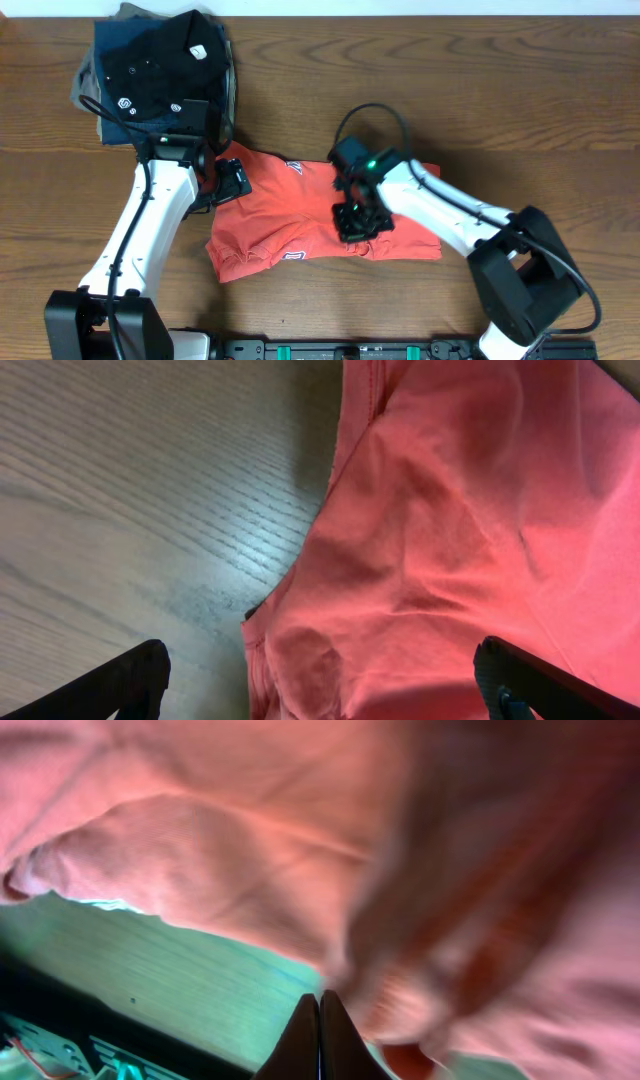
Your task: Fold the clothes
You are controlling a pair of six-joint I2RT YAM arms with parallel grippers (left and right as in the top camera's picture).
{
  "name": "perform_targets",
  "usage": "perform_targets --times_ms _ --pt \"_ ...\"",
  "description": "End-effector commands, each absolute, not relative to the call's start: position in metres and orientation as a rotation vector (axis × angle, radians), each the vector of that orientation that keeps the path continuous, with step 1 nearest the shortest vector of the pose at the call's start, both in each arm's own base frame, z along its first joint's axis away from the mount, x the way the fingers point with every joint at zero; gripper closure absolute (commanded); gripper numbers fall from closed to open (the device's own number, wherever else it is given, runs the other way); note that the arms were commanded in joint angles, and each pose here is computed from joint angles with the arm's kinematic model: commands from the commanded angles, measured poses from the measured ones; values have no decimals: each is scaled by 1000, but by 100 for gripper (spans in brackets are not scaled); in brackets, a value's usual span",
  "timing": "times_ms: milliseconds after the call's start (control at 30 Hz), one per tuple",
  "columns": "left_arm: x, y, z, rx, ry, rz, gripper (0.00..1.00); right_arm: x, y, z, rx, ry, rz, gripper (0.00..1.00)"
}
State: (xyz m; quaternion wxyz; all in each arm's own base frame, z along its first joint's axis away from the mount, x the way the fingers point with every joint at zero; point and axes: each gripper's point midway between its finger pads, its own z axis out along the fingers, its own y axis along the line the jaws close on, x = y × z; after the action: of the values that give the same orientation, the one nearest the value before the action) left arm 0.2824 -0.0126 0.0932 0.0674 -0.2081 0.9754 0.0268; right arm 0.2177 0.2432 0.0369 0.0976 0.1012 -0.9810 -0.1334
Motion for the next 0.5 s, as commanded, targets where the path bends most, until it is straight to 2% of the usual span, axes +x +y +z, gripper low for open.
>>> perform_targets --times_ms 0,100,167,200,333,467 --pt "275 -8 82 -652 2958 118 2 254 218 62 234 -3043 -333 97" --pt "270 -7 74 -653 2969 124 2 265 197 69 157 -3085 -287 89" --pt "267 -7 70 -654 2978 129 2 270 190 69 119 -3091 -285 67" --pt "266 -7 69 -654 2981 131 2 272 186 67 102 -3089 -281 65" --pt "268 -7 69 -654 2973 126 2 266 179 58 114 -3069 -263 66" --pt "271 -7 69 -652 2962 120 2 254 184 41 130 -3047 -270 71"
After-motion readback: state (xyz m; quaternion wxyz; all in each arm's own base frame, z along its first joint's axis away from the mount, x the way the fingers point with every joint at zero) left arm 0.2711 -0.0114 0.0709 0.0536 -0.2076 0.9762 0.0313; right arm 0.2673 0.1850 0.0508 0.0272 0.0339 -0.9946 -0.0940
